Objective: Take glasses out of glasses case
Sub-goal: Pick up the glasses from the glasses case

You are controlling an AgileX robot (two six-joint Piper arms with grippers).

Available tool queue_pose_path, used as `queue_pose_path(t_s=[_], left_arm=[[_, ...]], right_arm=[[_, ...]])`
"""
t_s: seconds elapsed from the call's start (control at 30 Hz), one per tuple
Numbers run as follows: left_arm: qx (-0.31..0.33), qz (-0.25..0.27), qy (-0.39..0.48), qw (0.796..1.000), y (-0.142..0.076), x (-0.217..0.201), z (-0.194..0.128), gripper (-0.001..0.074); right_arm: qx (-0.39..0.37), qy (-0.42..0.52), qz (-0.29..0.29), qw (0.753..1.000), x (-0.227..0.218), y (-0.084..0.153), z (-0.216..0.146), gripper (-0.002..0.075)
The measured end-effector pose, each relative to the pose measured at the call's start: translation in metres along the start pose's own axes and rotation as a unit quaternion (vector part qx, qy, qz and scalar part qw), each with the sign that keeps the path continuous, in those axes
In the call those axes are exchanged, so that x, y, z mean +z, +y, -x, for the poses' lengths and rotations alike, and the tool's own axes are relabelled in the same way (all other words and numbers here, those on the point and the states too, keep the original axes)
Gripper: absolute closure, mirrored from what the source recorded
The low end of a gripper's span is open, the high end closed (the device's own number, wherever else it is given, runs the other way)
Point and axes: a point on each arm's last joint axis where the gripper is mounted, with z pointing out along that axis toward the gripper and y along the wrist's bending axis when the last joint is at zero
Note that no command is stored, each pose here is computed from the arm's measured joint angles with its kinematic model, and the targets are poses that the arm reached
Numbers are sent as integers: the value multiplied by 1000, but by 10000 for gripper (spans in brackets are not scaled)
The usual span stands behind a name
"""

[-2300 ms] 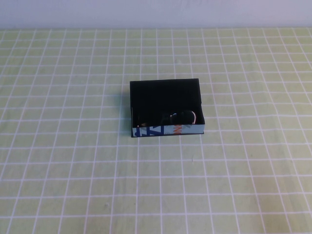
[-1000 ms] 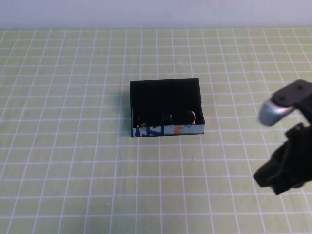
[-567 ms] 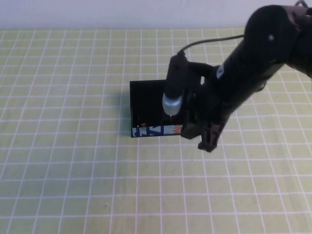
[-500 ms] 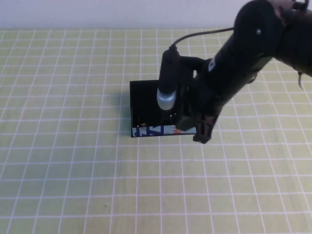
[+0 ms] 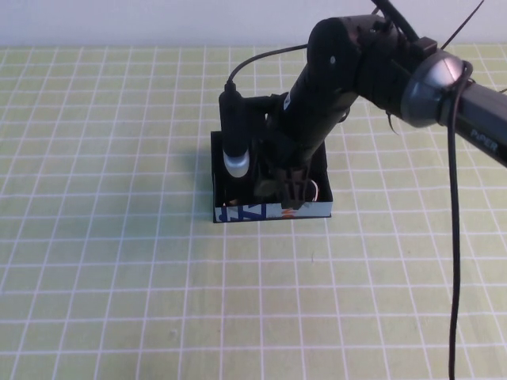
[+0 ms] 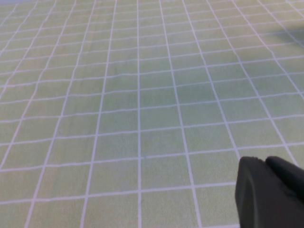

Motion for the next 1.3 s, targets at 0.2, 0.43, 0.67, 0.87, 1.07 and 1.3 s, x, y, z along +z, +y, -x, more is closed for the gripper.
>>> queue_pose_path(t_s=[0.2,0.43,0.67,0.87,1.07,1.3], left_arm=[[0,0,0,1000,0,0,0,739],[0,0,0,1000,0,0,0,739],[0,0,0,1000,0,0,0,739],[0,0,0,1000,0,0,0,739],[0,0,0,1000,0,0,0,739],[0,0,0,1000,0,0,0,739]], right_arm=[[-1,4,-2,1000,16,-7,-5,573],[6,9,-12,1000,27,-16,-18,542],[9,6,-29,1000,31,-21,-21,538],[11,9,-27,1000,40,-22,-25,509],[15,8,-35,999,41,-26,-28,491],[18,13,-28,999,49,-26,-33,489]])
